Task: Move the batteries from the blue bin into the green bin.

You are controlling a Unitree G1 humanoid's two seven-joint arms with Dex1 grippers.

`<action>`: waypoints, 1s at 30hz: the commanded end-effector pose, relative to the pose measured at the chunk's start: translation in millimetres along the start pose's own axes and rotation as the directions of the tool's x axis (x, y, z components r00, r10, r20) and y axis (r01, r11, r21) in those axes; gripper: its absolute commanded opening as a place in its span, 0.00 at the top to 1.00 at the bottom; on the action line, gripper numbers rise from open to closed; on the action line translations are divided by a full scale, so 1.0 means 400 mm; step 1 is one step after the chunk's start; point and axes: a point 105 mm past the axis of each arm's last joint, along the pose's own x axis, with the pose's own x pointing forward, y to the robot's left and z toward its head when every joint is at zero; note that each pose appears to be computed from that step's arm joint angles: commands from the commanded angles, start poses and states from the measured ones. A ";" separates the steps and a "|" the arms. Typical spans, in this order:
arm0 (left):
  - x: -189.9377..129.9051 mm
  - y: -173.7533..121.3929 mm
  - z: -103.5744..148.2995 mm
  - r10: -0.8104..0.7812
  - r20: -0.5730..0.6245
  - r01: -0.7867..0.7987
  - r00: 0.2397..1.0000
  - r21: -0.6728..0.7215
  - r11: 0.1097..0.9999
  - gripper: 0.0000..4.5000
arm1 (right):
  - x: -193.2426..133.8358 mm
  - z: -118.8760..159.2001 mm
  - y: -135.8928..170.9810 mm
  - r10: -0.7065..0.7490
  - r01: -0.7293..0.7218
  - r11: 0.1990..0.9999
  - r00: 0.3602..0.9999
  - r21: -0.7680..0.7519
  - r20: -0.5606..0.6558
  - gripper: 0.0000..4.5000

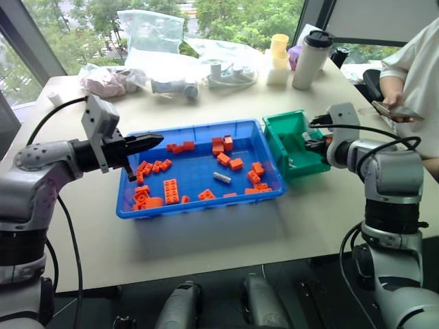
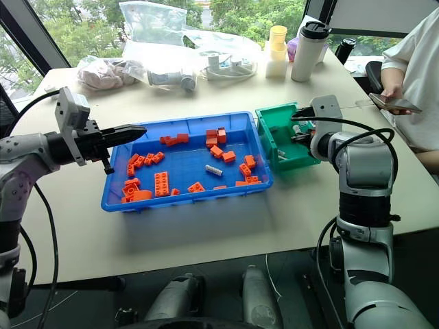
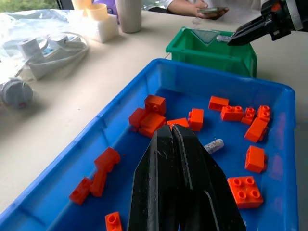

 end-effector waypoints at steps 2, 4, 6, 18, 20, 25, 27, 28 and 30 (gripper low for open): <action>0.003 0.008 0.018 -0.004 0.013 0.003 1.000 0.040 0.999 1.00 | -0.022 0.043 0.007 0.002 0.000 1.000 0.997 -0.022 0.071 0.58; 0.005 0.008 0.018 -0.007 0.014 0.006 1.000 0.041 0.999 1.00 | -0.030 0.060 0.006 0.004 -0.001 1.000 0.996 -0.029 0.088 0.37; 0.007 0.006 0.017 -0.009 0.017 0.009 1.000 0.041 0.999 1.00 | -0.049 0.101 -0.003 -0.009 0.017 0.998 0.991 -0.063 0.132 0.15; 0.011 0.001 0.009 0.005 0.031 -0.006 1.000 0.036 0.999 1.00 | -0.088 0.116 0.267 0.432 -0.393 0.873 0.898 -0.289 0.082 0.06; 0.009 0.001 0.009 0.012 0.032 -0.013 0.999 0.034 0.999 1.00 | -0.079 0.080 0.285 0.462 -0.435 0.855 0.886 -0.282 0.033 0.06; 0.005 -0.001 0.008 0.024 0.034 -0.025 0.999 0.032 0.999 1.00 | -0.050 -0.017 0.317 0.522 -0.523 0.787 0.847 -0.326 -0.100 0.06; 0.004 -0.002 0.008 0.028 0.035 -0.029 0.999 0.032 0.999 1.00 | -0.028 -0.035 0.319 0.519 -0.528 0.782 0.846 -0.332 -0.122 0.06; 0.003 -0.002 0.007 0.031 0.034 -0.032 0.999 0.032 0.999 1.00 | -0.018 -0.042 0.323 0.521 -0.533 0.779 0.843 -0.330 -0.132 0.06; 0.001 -0.004 0.005 0.037 0.033 -0.038 0.999 0.029 0.999 1.00 | 0.003 -0.054 0.334 0.529 -0.546 0.770 0.836 -0.332 -0.147 0.06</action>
